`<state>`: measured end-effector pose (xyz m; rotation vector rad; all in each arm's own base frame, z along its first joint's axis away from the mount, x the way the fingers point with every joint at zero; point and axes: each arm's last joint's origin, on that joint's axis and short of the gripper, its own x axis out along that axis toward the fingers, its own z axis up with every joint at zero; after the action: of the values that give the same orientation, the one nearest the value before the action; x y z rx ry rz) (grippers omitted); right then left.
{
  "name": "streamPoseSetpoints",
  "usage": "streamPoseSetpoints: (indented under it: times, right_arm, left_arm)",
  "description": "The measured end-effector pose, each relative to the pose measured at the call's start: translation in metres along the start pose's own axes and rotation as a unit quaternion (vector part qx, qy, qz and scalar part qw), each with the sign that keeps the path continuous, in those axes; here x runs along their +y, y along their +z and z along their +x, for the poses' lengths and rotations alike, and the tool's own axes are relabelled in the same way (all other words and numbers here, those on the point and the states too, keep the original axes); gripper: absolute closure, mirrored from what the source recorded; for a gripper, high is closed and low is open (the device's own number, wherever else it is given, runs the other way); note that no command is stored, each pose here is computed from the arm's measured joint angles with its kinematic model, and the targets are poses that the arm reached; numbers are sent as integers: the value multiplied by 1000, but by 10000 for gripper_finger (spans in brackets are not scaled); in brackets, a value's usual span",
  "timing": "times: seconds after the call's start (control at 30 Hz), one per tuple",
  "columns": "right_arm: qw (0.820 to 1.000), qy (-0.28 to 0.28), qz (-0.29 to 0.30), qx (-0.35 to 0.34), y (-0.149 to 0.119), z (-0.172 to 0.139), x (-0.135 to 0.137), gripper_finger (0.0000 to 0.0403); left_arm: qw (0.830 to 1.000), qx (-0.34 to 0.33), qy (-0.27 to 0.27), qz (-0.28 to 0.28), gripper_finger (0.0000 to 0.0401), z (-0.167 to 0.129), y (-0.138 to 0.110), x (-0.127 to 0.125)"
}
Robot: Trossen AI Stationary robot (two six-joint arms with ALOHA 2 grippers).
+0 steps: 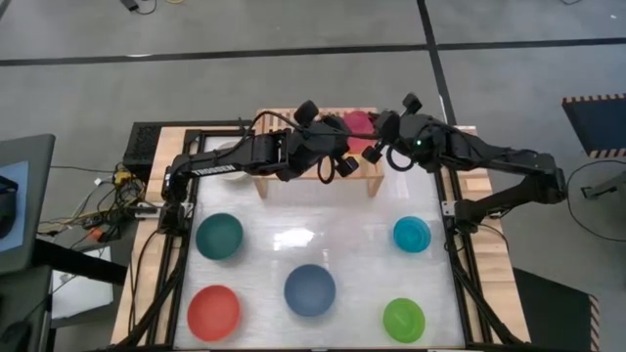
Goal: Place and stack bowls onto a shelf
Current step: Stack the small pink bowl on the small yellow bowl on the shelf
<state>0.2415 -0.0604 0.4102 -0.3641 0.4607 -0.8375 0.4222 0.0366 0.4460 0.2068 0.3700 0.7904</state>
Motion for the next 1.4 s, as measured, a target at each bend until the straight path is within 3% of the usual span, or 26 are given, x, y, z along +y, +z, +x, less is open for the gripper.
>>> streamPoseSetpoints:
  times: [0.17, 0.3, 0.47, 0.77, 0.9, 1.2, 1.4]
  right_arm:
    - [999, 19, 28, 27, -4, 10, -10, 379]
    - [993, 45, 70, 81, -9, 26, -25, 379]
    - [977, 78, 112, 166, -7, 51, -46, 379]
    - [932, 113, 122, 321, -9, 93, -59, 379]
    - [913, 142, 138, 357, -13, 101, -65, 373]
    - [895, 167, 139, 390, -25, 128, -50, 371]
    - [889, 175, 140, 398, -30, 141, -42, 323]
  left_arm:
    - [1000, -3, 8, -12, 206, -7, 3, 5]
    - [999, -3, 9, -32, 180, -29, 11, 26]
    - [998, 36, 19, -43, 176, -40, 5, 47]
    - [990, 127, 35, -57, 175, -37, -18, 51]
    - [984, 160, 33, -76, 175, -33, -29, 49]
    - [972, 218, 31, -77, 175, -28, -44, 48]
    - [972, 220, 28, -77, 175, -29, -44, 49]
